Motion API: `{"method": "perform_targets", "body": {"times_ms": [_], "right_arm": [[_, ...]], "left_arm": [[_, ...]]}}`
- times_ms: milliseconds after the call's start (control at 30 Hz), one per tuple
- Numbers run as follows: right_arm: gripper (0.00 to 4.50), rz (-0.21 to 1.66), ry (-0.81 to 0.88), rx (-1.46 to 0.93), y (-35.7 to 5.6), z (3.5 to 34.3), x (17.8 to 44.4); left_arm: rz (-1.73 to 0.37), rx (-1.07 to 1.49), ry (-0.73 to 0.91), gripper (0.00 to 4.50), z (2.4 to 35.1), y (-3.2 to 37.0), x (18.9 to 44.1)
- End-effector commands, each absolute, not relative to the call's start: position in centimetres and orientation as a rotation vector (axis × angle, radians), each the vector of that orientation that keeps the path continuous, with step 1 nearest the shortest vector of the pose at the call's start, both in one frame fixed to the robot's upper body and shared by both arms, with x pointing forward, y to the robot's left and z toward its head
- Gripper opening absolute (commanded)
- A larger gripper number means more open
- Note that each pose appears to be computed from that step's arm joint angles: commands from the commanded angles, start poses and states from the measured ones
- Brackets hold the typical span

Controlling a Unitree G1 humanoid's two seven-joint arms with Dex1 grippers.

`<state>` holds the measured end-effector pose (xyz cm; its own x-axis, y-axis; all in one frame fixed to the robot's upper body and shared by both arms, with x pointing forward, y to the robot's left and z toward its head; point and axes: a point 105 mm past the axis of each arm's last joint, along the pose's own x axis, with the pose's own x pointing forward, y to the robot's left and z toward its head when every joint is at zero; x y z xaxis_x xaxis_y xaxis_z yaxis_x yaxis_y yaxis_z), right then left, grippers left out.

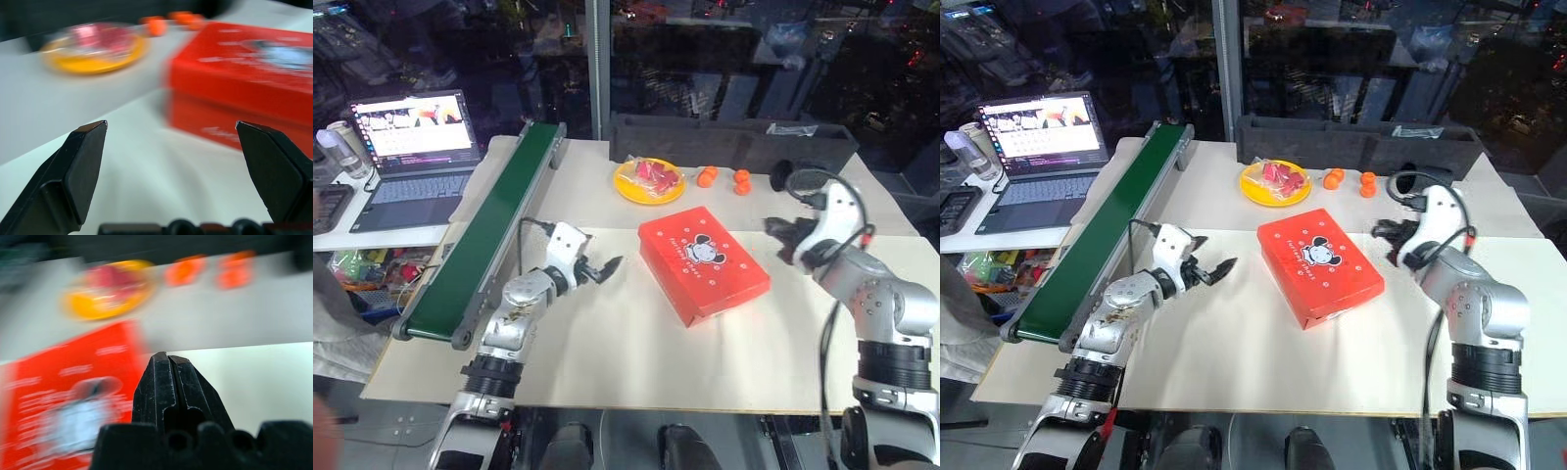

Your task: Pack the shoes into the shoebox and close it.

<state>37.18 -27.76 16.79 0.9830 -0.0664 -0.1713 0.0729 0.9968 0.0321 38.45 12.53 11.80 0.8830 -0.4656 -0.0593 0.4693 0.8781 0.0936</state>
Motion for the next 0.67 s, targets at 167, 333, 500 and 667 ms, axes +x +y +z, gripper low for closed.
{"method": "perform_targets", "body": {"times_ms": [167,333,500,667], "right_arm": [[0.06,-0.265,0.035,-0.188,-31.2,18.4,35.5],[0.06,-0.362,0.025,-0.209,-32.7,17.9,34.5],[0.06,-0.359,0.065,-0.26,-32.6,16.8,34.3],[0.06,-0.365,0.068,-0.23,-32.6,16.6,34.0]], "left_arm": [[-0.334,0.003,-0.006,4.5,13.3,14.1,38.3],[-0.18,-0.052,0.005,4.5,12.9,16.6,38.3],[-0.116,-0.07,0.021,4.5,12.2,17.3,38.1],[-0.12,-0.049,0.028,4.5,12.0,17.2,38.0]]}}
